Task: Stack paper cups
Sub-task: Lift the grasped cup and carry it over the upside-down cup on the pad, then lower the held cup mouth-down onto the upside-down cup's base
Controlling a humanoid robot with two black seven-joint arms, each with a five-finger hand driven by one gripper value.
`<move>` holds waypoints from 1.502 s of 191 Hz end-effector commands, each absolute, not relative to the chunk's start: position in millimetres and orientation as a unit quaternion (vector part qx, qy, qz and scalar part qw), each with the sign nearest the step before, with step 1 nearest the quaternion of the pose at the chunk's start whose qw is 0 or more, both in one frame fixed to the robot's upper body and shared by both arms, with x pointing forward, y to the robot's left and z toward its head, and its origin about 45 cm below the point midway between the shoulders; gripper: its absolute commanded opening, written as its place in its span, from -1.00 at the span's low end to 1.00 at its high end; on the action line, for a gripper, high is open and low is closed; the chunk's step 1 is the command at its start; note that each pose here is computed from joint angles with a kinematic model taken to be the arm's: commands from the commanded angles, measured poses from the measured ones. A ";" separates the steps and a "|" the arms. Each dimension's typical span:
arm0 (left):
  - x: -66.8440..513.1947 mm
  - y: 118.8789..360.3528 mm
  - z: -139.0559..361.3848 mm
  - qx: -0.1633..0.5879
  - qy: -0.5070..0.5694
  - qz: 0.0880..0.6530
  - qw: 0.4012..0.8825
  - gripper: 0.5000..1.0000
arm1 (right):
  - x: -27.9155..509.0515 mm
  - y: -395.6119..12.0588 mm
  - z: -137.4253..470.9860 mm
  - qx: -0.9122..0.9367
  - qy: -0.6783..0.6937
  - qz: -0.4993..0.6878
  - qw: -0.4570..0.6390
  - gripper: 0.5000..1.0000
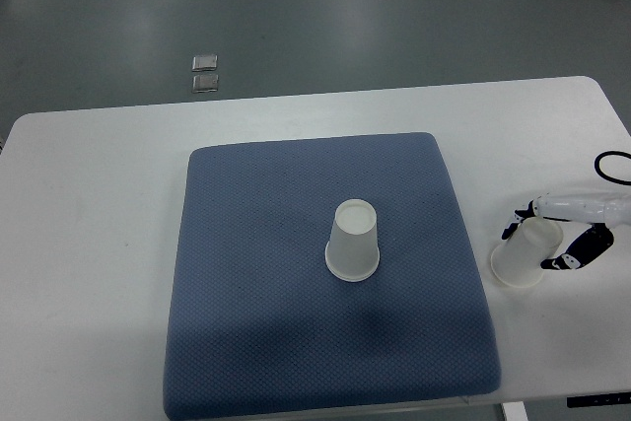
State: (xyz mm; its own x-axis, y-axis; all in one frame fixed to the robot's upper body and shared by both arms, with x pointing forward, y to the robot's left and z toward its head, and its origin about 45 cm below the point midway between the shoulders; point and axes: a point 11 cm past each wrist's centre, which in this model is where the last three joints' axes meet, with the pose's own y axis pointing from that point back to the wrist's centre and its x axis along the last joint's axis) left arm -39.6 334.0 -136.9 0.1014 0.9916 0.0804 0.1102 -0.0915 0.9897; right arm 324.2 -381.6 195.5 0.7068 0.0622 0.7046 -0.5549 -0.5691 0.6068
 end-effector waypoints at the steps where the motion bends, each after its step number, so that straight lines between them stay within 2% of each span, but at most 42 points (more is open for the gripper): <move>1: -39.6 333.9 -136.9 0.573 0.481 0.467 0.472 1.00 | 341.7 -375.5 222.2 0.811 -0.158 0.371 0.424 -0.30; 55: -39.6 334.0 -136.9 0.573 0.481 0.466 0.472 1.00 | 379.6 -334.2 311.8 0.850 -0.170 0.365 0.339 -0.30; 91: -39.6 333.9 -136.9 0.573 0.481 0.467 0.472 1.00 | 374.8 -285.5 334.5 0.875 -0.126 0.371 0.283 -0.30; 125: -39.6 333.9 -136.9 0.573 0.481 0.467 0.472 1.00 | 375.4 -243.7 333.3 0.887 -0.092 0.377 0.250 -0.29; 163: -39.6 333.9 -136.9 0.573 0.481 0.467 0.472 1.00 | 379.1 -211.1 319.1 0.887 -0.077 0.373 0.262 -0.28; 287: -39.6 333.9 -136.9 0.573 0.481 0.467 0.472 1.00 | 374.9 -175.1 307.2 0.892 -0.044 0.368 0.257 -0.21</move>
State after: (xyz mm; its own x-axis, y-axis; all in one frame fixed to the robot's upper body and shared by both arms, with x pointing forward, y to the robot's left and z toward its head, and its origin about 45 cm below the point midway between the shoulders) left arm -39.6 334.0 -136.9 0.1015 0.9916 0.0805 0.1101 -0.0917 0.9897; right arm 375.9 -179.3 308.3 0.7234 0.1046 0.6825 -0.2783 -0.8604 0.4269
